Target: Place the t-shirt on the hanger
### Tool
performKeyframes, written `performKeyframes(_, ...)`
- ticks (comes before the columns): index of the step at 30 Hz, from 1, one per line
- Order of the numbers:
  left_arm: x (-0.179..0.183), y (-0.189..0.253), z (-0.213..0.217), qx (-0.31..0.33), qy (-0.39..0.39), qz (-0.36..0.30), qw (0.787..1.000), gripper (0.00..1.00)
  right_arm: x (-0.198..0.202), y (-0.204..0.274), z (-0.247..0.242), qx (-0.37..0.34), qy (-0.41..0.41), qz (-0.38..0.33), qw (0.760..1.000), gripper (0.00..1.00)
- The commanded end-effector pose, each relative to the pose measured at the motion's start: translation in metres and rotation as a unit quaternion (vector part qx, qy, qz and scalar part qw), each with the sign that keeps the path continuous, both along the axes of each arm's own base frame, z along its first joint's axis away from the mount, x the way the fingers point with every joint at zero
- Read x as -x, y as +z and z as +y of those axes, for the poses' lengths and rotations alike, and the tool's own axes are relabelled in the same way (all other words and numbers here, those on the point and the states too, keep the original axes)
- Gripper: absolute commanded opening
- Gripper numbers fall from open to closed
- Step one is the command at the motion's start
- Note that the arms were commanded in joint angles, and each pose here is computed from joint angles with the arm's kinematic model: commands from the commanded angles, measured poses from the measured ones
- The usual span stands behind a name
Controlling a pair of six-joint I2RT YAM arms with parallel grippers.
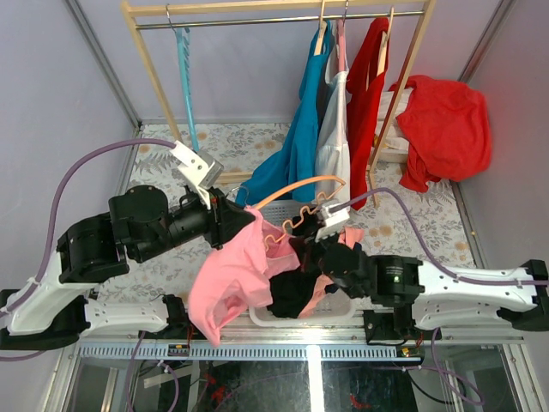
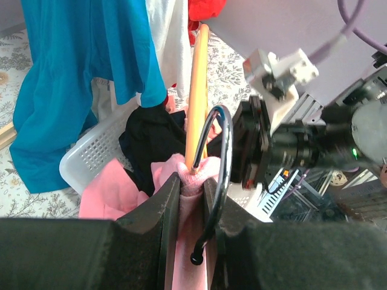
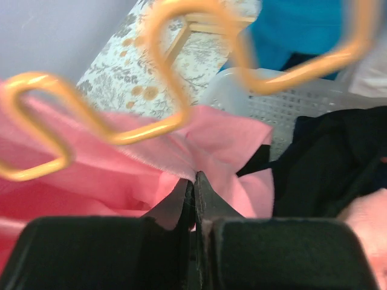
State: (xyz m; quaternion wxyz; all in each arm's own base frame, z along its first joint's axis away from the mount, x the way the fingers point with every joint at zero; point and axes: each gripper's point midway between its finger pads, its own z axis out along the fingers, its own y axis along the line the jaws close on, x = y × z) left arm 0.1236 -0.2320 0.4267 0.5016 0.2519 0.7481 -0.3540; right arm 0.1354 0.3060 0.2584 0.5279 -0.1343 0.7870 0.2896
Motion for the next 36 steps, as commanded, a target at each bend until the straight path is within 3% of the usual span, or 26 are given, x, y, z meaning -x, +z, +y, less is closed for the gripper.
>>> performKeyframes(1, 0.007, 0.026, 0.008, 0.048, -0.007, -0.006, 0.999, 0.00, -0.017, 0.021, -0.026, -0.081, -0.037, 0.011, 0.996, 0.00)
performKeyframes(14, 0.018, 0.022, 0.007, 0.045, -0.033, 0.004, 0.998, 0.00, -0.023, 0.042, -0.086, -0.116, -0.071, -0.002, 0.991, 0.00)
performKeyframes(28, 0.039, 0.027, 0.001, 0.069, -0.091, 0.016, 0.993, 0.00, -0.020, 0.037, -0.080, -0.107, -0.054, 0.002, 0.993, 0.00)
performKeyframes(36, 0.046, 0.003, -0.010, 0.034, -0.118, 0.045, 0.991, 0.00, -0.023, 0.045, -0.096, -0.098, -0.075, -0.011, 0.992, 0.00)
